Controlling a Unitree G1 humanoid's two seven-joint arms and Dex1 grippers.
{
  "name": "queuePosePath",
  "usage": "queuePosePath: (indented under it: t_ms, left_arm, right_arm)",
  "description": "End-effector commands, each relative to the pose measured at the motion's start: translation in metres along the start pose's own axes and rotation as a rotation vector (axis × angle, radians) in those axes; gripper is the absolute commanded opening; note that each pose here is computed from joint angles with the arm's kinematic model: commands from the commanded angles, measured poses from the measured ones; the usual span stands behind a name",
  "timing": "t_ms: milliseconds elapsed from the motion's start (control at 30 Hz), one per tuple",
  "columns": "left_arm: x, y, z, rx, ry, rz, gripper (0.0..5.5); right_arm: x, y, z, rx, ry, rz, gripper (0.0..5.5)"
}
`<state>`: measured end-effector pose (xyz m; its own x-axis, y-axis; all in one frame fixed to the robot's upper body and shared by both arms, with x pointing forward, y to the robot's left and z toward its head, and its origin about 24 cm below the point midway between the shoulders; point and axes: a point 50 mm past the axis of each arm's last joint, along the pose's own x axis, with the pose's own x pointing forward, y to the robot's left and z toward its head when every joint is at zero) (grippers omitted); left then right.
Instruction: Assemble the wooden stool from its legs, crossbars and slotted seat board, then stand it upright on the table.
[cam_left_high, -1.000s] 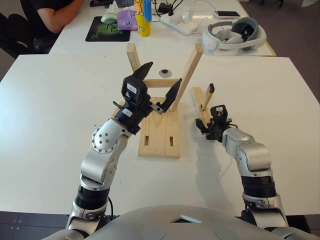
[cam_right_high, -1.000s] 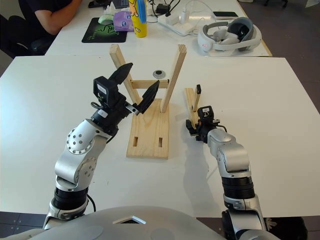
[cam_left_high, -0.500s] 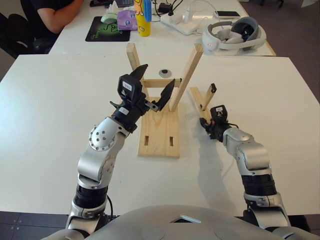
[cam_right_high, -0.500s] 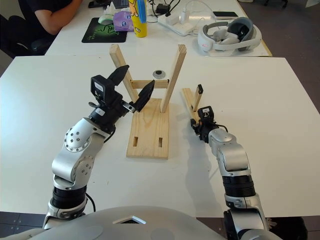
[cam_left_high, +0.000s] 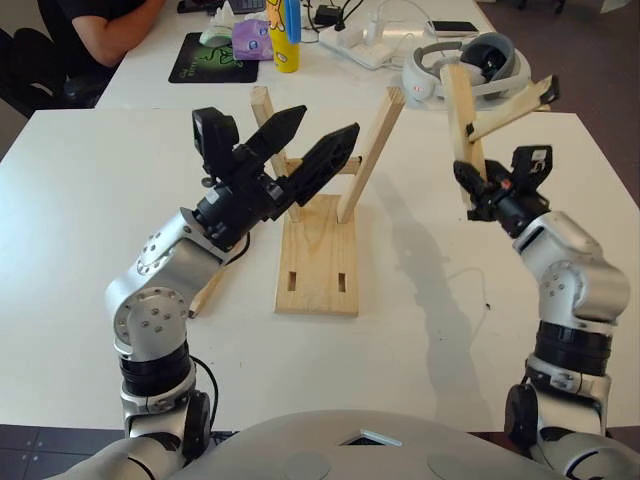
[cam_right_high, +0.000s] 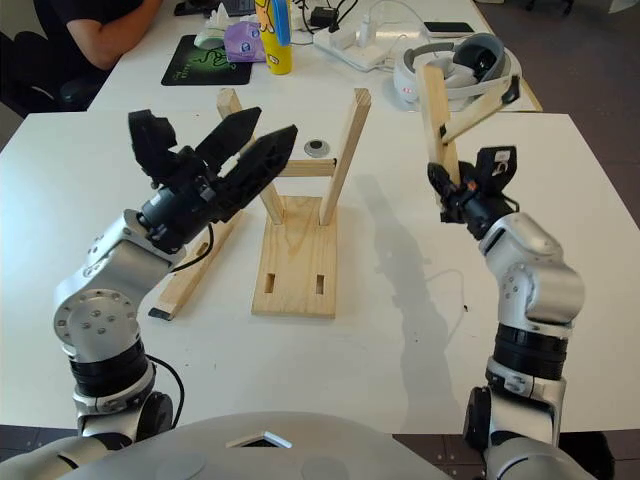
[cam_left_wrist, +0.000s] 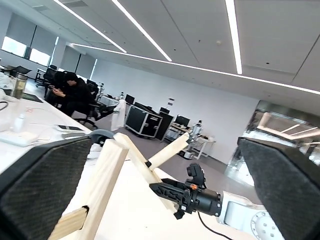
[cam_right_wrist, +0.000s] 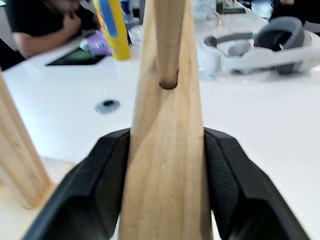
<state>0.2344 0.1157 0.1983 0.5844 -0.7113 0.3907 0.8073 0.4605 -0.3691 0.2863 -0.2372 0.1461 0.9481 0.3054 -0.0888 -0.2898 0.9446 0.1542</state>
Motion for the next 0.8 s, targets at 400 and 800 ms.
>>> queuePosePath:
  t_ms: [400,800]
  left_arm:
    - [-0.001,0.016,0.038,-0.199,0.006,-0.098,5.40]
    - [0.007,-0.007,0.027,-0.361,0.155,-0.299,5.40]
  right_arm:
    - [-0.061,0.052,0.088,0.175,0.189,1.023,2.06]
    - [-0.059,0.065,0.074,0.237,0.272,1.197,2.06]
